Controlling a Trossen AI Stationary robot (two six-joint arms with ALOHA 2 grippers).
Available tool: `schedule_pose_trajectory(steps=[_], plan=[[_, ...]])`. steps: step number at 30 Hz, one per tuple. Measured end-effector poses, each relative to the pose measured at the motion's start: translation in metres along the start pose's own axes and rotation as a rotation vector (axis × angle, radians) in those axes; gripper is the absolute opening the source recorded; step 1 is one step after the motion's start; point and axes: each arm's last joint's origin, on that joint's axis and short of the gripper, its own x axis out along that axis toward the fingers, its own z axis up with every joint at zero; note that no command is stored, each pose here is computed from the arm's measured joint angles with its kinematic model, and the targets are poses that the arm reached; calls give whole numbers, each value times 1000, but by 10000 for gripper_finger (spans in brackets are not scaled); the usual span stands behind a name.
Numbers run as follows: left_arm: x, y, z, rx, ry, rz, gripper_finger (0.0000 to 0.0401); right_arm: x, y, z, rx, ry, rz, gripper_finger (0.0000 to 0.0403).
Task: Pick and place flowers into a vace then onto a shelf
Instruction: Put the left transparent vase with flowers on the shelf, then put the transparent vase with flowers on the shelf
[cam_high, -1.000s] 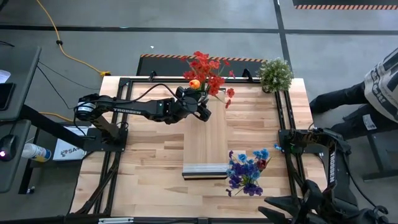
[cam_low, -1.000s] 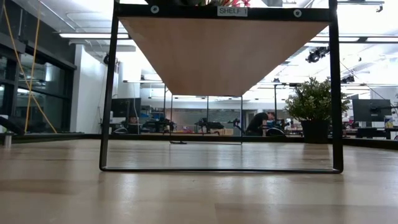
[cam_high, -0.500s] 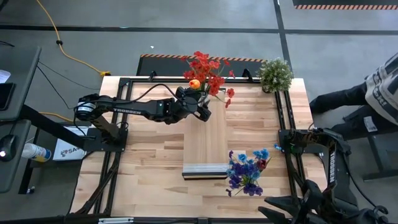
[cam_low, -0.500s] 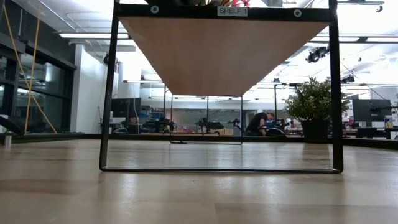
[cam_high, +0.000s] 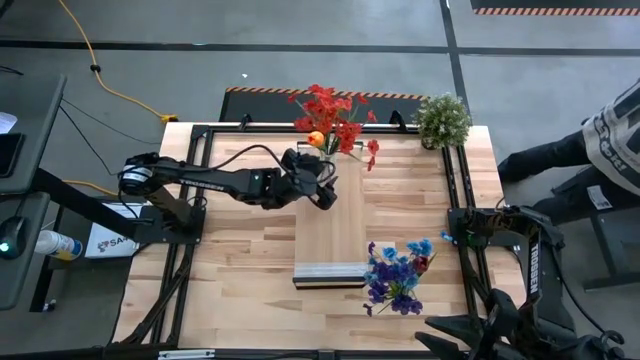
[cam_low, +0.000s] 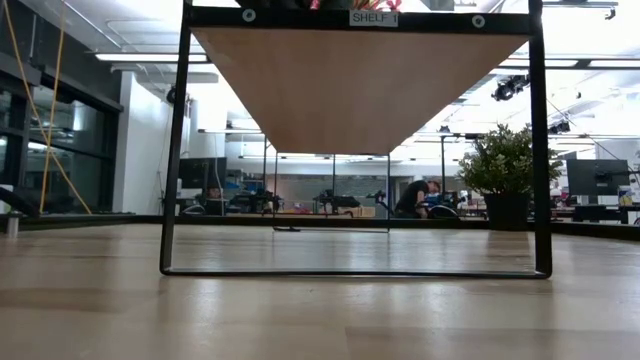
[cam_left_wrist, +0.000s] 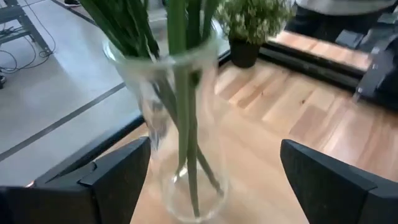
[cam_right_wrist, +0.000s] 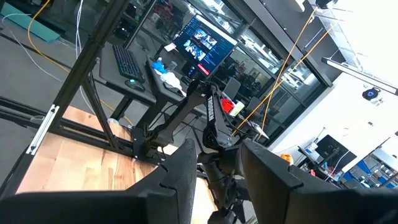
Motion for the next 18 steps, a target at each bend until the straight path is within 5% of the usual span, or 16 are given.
schedule_pose_trajectory(steps=[9, 18], plan=[[-25, -5, -4, 45, 8, 44, 386, 0, 0, 0, -7, 0, 0, 118], [-82, -10, -5, 63, 27, -61, 385, 1, 0, 0, -22, 2, -3, 118]])
